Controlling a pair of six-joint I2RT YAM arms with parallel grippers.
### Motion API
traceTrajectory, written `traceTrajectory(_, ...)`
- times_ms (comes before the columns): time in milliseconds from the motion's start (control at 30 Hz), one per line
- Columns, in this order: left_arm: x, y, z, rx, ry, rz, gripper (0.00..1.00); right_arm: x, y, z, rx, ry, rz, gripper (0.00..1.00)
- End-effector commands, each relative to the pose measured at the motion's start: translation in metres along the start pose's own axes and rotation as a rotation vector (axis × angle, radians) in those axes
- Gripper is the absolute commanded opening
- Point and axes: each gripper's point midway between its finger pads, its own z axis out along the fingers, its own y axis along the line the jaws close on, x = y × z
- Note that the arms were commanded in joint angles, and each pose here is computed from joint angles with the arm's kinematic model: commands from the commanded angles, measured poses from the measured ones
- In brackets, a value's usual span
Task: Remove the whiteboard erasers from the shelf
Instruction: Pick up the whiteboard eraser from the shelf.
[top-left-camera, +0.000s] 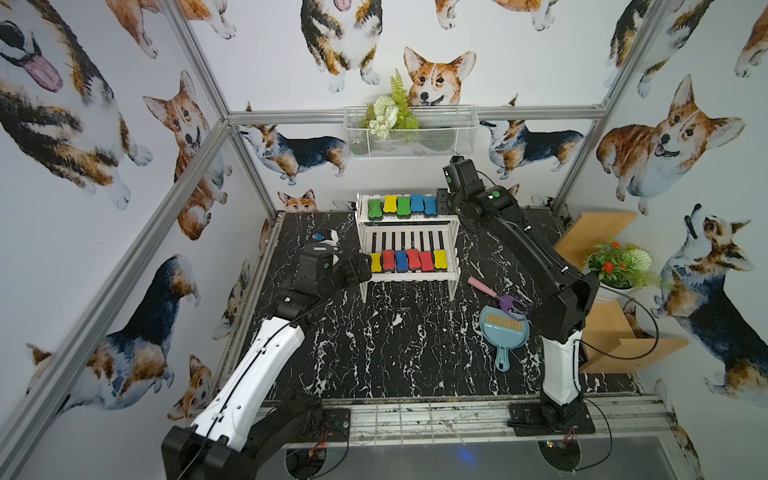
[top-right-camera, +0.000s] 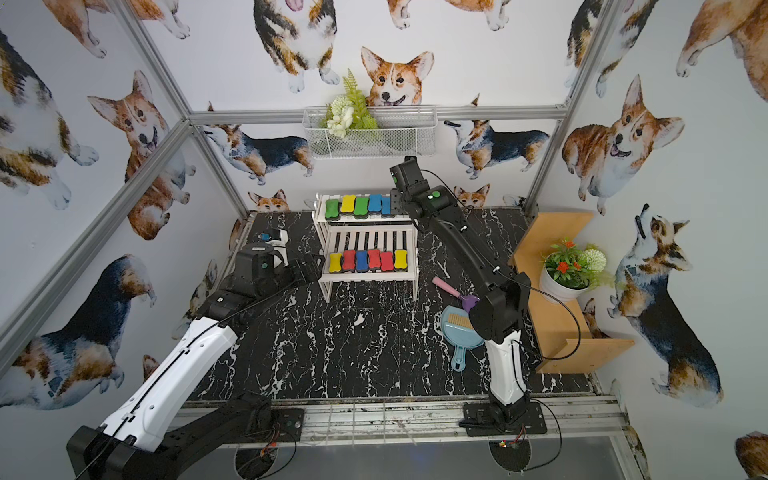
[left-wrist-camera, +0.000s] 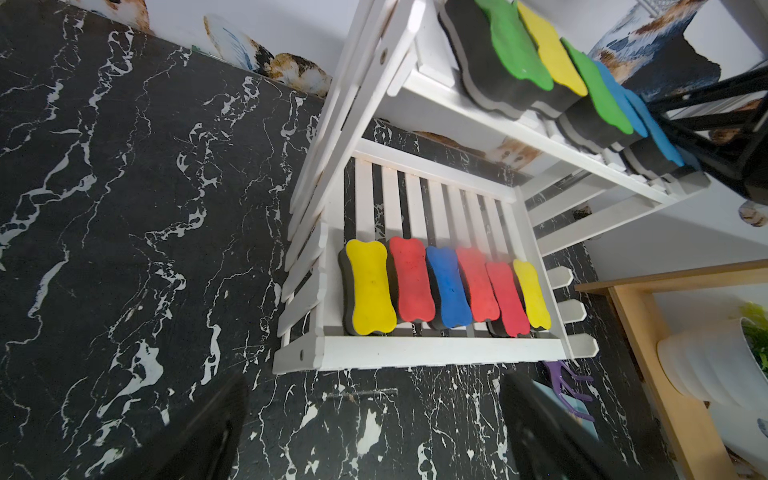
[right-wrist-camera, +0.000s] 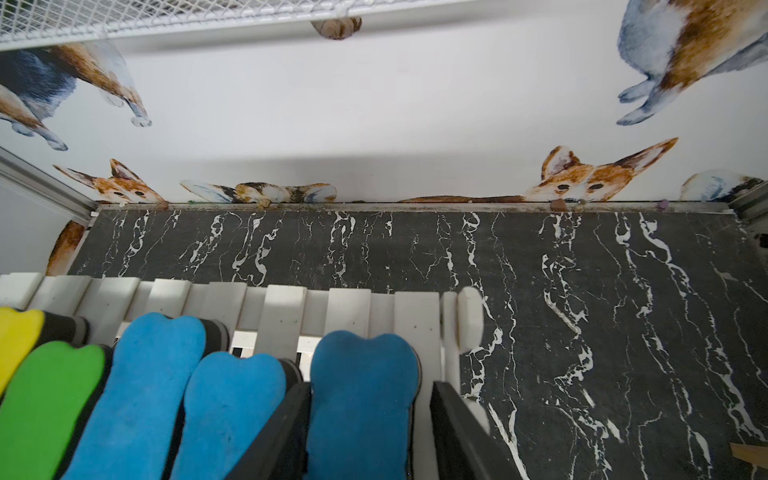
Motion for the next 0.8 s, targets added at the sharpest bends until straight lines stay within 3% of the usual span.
traceTrajectory(0, 0.0, 0.001, 0.0, 0.0, 0.004, 0.001, 1.0, 0.02, -0.009, 0.004, 0.046, 0.074, -0.036, 0.49)
traceTrajectory(233, 0.001, 0.001, 0.001, -0.001, 0.005, -0.003, 1.0, -0.004, 0.007, -0.013, -0.044, 0.004, 0.02, 0.43)
traceTrajectory(533, -0.001, 0.003, -0.002, -0.007, -0.009, -0.002, 1.0, -0.043, 0.017, -0.075, -0.165, -0.113, 0.083, 0.41)
traceTrajectory(633, 0.0, 0.004, -0.003, -0.008, -0.01, -0.001, 1.0, -0.029, 0.019, -0.099, -0.188, -0.132, 0.081, 0.41)
traceTrajectory(767, 0.003, 0.006, -0.005, -0.012, -0.008, -0.003, 1.0, 0.022, 0.017, -0.124, -0.238, -0.114, 0.103, 0.41)
